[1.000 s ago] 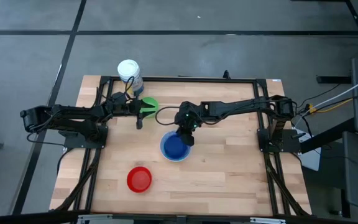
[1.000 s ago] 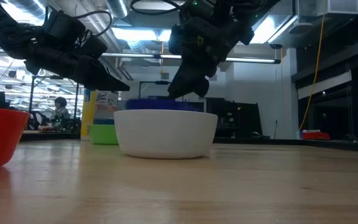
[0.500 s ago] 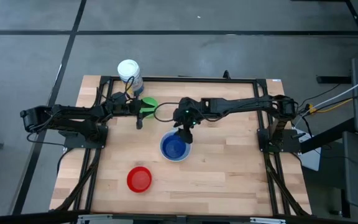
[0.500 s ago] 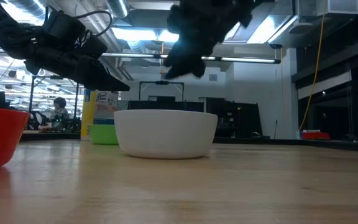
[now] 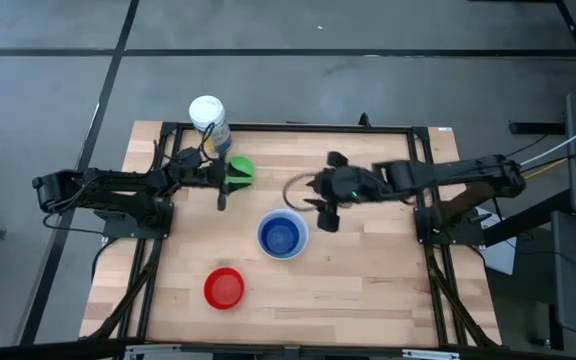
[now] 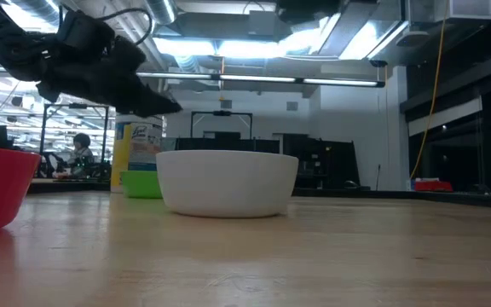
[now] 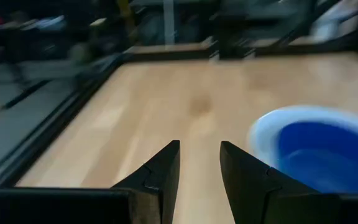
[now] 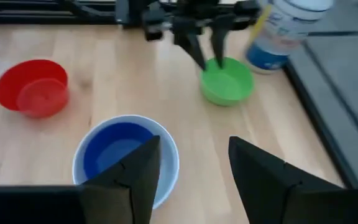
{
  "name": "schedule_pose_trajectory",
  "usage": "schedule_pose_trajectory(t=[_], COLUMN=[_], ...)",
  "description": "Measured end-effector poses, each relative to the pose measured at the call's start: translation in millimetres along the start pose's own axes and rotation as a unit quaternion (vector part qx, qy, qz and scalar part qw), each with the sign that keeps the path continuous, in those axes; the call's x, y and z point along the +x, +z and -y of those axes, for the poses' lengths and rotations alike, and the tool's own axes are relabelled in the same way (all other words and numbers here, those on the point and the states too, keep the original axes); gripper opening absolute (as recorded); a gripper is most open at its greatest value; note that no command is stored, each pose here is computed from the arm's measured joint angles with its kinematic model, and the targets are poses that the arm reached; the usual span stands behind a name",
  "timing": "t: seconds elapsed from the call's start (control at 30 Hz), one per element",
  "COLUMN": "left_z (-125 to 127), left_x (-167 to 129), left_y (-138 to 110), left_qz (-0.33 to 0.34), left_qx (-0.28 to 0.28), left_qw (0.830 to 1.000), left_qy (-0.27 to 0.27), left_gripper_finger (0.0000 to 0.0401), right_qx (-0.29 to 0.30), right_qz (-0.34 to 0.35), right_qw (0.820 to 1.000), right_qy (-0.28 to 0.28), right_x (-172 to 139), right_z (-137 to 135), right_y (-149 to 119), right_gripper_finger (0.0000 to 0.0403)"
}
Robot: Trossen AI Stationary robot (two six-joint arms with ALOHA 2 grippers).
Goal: Nest bowls inside each other
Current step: Stack the green bowl on the blue bowl
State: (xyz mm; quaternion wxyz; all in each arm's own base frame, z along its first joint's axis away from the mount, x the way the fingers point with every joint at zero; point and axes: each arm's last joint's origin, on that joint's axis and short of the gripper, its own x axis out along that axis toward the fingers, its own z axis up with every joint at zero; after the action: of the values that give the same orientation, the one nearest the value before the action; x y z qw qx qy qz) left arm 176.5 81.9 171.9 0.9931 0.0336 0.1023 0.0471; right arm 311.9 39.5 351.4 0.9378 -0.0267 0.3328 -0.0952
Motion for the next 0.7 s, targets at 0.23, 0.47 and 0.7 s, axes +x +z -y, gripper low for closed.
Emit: schedule_pose_trajectory(t=[0.23, 0.47, 0.7], left_z=[14, 21, 15], left_x=[3, 16, 9], left_y=[16, 33, 54], left_qz=[0.050, -0.162, -0.277], left_qx=[-0.025, -0.013, -0.007], left_qw=[0.994, 0.985, 0.961], left_qy=[-0.095, -0.057, 0.018], left_gripper_finger=[0.0111, 0.0111, 0.0111], right_qx=[0.023, 0.033, 0.024], right_qz=[0.006, 0.032, 0.058], right_qw=[0.996, 0.994, 0.993], right_qy=[-0.084, -0.101, -0.101], right_x=[-6, 9, 17], right_z=[-22, -26, -23], right_y=[-50, -91, -111], right_gripper_finger=[0.0204, 0.0203, 0.0202])
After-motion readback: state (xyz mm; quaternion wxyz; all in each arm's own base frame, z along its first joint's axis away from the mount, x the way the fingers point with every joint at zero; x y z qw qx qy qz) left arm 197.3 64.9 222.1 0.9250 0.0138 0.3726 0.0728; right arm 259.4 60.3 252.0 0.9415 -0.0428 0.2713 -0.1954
